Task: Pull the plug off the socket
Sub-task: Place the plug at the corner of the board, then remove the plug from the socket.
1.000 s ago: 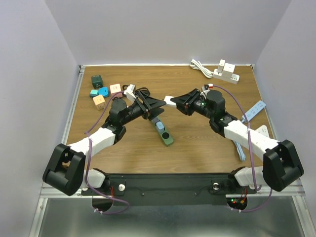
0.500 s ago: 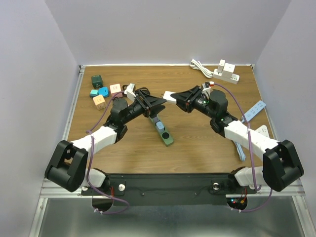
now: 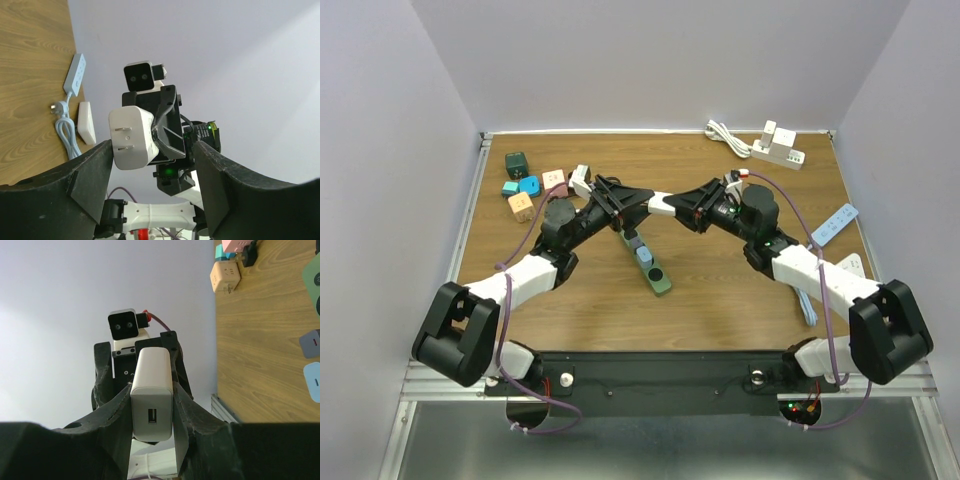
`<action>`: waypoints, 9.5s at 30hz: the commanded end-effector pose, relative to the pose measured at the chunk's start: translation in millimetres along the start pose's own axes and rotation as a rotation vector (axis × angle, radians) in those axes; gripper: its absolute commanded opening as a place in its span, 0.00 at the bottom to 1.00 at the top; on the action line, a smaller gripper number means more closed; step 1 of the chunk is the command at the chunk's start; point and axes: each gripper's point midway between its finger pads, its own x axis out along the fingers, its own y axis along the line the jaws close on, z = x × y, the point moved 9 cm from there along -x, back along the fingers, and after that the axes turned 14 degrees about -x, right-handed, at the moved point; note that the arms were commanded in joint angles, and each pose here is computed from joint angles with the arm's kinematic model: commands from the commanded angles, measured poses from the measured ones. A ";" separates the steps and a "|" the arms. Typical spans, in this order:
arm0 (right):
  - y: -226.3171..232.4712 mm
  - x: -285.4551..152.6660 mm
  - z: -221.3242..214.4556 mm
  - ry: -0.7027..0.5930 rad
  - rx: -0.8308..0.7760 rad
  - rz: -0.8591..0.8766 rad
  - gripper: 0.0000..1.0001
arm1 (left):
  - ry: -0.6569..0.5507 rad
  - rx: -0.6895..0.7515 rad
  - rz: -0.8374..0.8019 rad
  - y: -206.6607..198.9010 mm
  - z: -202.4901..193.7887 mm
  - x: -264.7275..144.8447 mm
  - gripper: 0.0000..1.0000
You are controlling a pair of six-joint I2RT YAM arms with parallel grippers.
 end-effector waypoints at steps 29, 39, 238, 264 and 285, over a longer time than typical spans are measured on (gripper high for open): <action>10.0 11.7 3.8 0.037 -0.062 0.068 1.00 | -0.078 0.107 0.053 -5.9 36.9 -19.7 0.00; 6.6 3.2 18.8 -0.017 -0.139 -0.090 1.00 | -0.530 0.269 0.358 -0.8 153.0 -107.2 0.00; -77.9 15.1 -52.6 0.496 -0.973 -0.901 0.00 | 0.196 0.336 1.109 286.4 4.4 -15.2 0.00; -88.7 20.8 -56.8 0.533 -0.965 -0.887 0.00 | 0.199 0.339 1.112 287.0 5.3 -12.2 0.00; -53.8 6.1 -41.1 0.371 -1.035 -0.846 0.00 | 0.197 0.335 1.115 289.0 5.6 -12.6 0.00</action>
